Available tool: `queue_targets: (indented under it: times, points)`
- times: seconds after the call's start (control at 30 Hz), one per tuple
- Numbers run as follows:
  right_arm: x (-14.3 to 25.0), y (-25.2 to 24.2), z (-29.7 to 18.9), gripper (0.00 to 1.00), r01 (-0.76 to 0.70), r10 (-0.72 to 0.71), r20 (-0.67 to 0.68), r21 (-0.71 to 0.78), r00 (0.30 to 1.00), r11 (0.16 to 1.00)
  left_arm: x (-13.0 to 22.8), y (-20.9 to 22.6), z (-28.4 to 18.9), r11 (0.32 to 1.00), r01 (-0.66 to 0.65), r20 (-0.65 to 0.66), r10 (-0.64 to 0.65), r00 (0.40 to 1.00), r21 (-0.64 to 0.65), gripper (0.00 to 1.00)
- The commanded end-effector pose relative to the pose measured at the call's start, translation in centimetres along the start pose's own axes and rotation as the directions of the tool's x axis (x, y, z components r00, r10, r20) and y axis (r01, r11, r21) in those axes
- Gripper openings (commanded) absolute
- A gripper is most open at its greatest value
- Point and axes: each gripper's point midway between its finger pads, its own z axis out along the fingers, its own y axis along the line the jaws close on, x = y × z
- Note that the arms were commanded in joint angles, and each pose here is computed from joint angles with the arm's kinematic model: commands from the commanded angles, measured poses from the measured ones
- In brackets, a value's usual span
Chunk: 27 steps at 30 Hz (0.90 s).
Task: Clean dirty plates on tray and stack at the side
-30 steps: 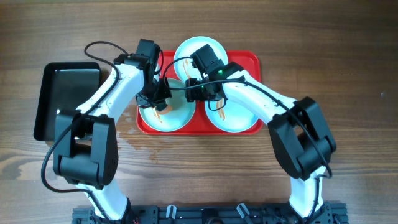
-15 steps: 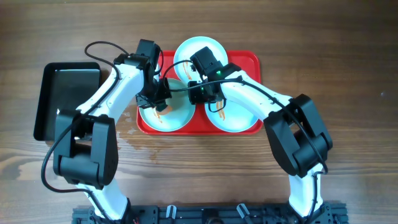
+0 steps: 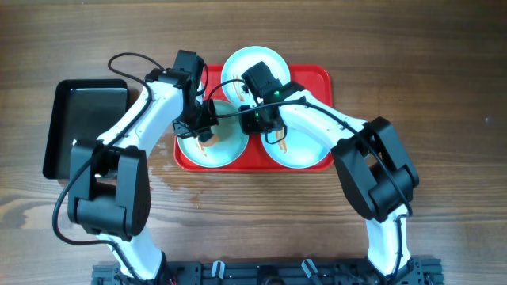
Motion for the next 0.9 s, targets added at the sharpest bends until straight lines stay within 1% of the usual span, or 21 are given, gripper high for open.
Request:
queue_targets:
  times: [0.0, 0.03, 0.23, 0.43, 0.67, 0.7, 0.73, 0.8, 0.87]
  points:
    - [0.3, -0.3, 1.1, 0.06, 0.001, -0.001, -0.021, 0.008, 1.0, 1.0, 0.4, -0.4, 0.2, 1.0, -0.017, -0.019, 0.017, 1.0, 0.01, 0.04]
    - [0.3, -0.5, 1.0, 0.04, -0.004, 0.005, -0.023, 0.011, 1.0, 1.0, 0.6, -0.4, 0.3, 1.0, -0.021, -0.025, 0.021, 0.999, 0.007, 0.04]
    - [0.4, -0.7, 0.9, 0.04, -0.013, 0.013, -0.036, 0.004, 0.999, 1.0, 1.5, -1.8, 0.5, 0.998, -0.064, -0.034, 0.065, 0.997, 0.007, 0.04]
    - [0.4, -0.4, 0.9, 0.04, -0.022, 0.021, -0.038, -0.008, 0.999, 1.0, 1.4, -3.8, 1.8, 0.993, -0.117, -0.006, 0.117, 0.993, 0.012, 0.04]
    - [0.6, -0.5, 0.9, 0.04, -0.024, 0.024, -0.047, -0.005, 0.999, 1.0, 1.7, -3.1, 4.3, 0.996, -0.086, -0.056, 0.085, 0.995, -0.017, 0.04]
    - [0.6, -0.5, 0.9, 0.04, -0.024, 0.024, -0.047, -0.007, 0.999, 1.0, 1.7, -3.1, 4.5, 0.996, -0.086, -0.057, 0.085, 0.995, -0.017, 0.05]
    - [0.6, -0.5, 0.9, 0.04, -0.024, 0.024, -0.047, -0.008, 0.999, 1.0, 1.6, -3.1, 4.7, 0.996, -0.086, -0.056, 0.085, 0.995, -0.018, 0.08]
    - [0.6, -0.5, 0.9, 0.04, -0.024, 0.024, -0.047, -0.009, 0.999, 1.0, 1.6, -3.1, 5.0, 0.996, -0.086, -0.057, 0.085, 0.995, -0.018, 0.09]
    - [0.6, -0.5, 0.9, 0.04, -0.025, 0.024, -0.047, -0.008, 0.999, 1.0, 1.5, -2.8, 5.3, 0.996, -0.086, -0.058, 0.084, 0.995, -0.038, 0.06]
